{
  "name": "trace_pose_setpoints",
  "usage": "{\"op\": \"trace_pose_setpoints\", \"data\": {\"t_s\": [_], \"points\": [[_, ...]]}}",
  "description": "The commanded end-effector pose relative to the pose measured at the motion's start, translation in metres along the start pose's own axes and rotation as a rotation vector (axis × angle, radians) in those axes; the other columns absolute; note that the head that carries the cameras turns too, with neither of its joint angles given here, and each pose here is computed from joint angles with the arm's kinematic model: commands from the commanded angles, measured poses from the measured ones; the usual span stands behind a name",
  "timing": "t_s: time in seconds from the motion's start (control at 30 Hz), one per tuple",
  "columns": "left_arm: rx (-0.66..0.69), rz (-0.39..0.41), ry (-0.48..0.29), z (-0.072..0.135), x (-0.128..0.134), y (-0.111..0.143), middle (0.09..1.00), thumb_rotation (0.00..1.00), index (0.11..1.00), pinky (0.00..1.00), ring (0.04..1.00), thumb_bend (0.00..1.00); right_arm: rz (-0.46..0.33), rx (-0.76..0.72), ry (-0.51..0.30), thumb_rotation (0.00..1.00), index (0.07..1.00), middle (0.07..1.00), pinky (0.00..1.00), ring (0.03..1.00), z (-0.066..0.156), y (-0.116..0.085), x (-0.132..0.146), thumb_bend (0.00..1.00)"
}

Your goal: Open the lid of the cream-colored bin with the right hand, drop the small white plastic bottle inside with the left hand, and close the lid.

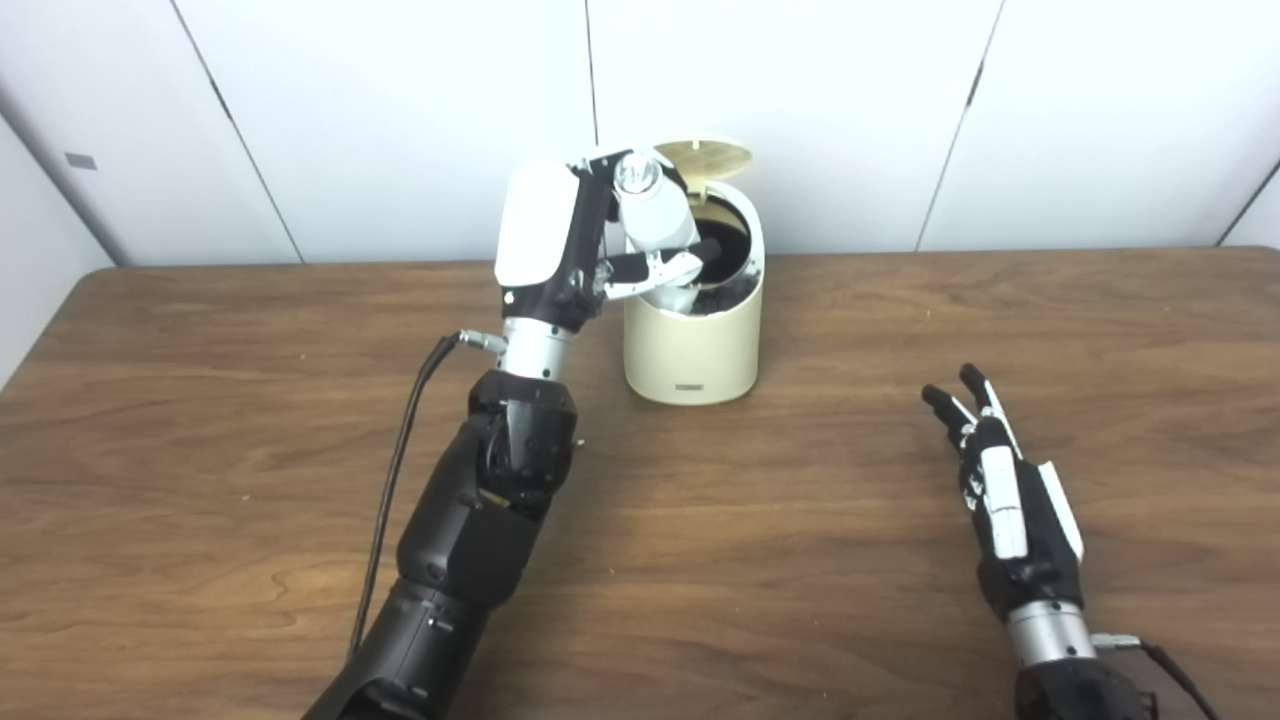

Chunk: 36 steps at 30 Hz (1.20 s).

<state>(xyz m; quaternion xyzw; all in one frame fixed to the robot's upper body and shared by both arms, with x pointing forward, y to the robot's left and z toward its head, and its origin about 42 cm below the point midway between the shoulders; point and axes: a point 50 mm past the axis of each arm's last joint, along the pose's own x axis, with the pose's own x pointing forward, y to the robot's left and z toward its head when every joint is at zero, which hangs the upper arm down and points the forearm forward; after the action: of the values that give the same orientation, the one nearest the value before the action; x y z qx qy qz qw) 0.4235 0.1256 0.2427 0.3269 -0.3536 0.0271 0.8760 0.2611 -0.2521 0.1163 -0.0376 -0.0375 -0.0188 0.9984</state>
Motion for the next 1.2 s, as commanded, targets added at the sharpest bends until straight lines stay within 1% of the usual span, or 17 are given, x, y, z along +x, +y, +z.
{"op": "trace_pose_setpoints", "data": {"t_s": [0.0,0.13,0.47,0.57,0.67,0.8,1.03,1.17], "points": [[-0.002,0.049,-0.084,0.014,0.023,0.008,0.526,0.00,0.457,0.34,0.415,0.47,0.019,0.000,0.064,1.00,0.975,0.883,1.00,0.946,-0.018,0.006,-0.008,0.52],[-0.004,0.048,-0.091,0.014,0.025,0.007,0.527,0.00,0.470,0.35,0.419,0.47,0.025,0.010,0.068,1.00,0.971,0.886,1.00,0.949,-0.018,0.007,-0.009,0.51],[0.003,0.044,-0.100,0.012,0.028,0.000,0.528,0.00,0.460,0.34,0.416,0.47,0.032,0.002,0.067,1.00,0.959,0.866,1.00,0.933,-0.019,0.009,-0.010,0.49],[0.013,0.042,-0.108,0.010,0.028,-0.002,0.527,0.00,0.460,0.35,0.415,0.47,0.030,0.014,0.073,1.00,0.960,0.863,0.99,0.931,-0.019,0.009,-0.010,0.50],[0.011,0.037,-0.113,0.007,0.027,-0.004,0.540,0.00,0.481,0.36,0.419,0.47,0.031,0.012,0.074,1.00,0.960,0.861,0.99,0.928,-0.018,0.010,-0.010,0.49],[0.006,0.031,-0.119,0.003,0.026,-0.007,0.525,0.00,0.465,0.35,0.418,0.47,0.033,0.010,0.074,1.00,0.961,0.856,1.00,0.924,-0.018,0.010,-0.009,0.49],[0.016,0.024,-0.134,-0.003,0.023,-0.013,0.520,0.00,0.472,0.34,0.408,0.47,0.040,-0.018,0.068,1.00,0.956,0.858,1.00,0.925,-0.019,0.009,-0.009,0.51],[0.009,0.025,-0.153,-0.006,0.022,-0.014,0.503,0.00,0.469,0.35,0.409,0.48,0.040,0.006,0.065,1.00,0.959,0.854,1.00,0.927,-0.018,0.009,-0.009,0.50]]}}
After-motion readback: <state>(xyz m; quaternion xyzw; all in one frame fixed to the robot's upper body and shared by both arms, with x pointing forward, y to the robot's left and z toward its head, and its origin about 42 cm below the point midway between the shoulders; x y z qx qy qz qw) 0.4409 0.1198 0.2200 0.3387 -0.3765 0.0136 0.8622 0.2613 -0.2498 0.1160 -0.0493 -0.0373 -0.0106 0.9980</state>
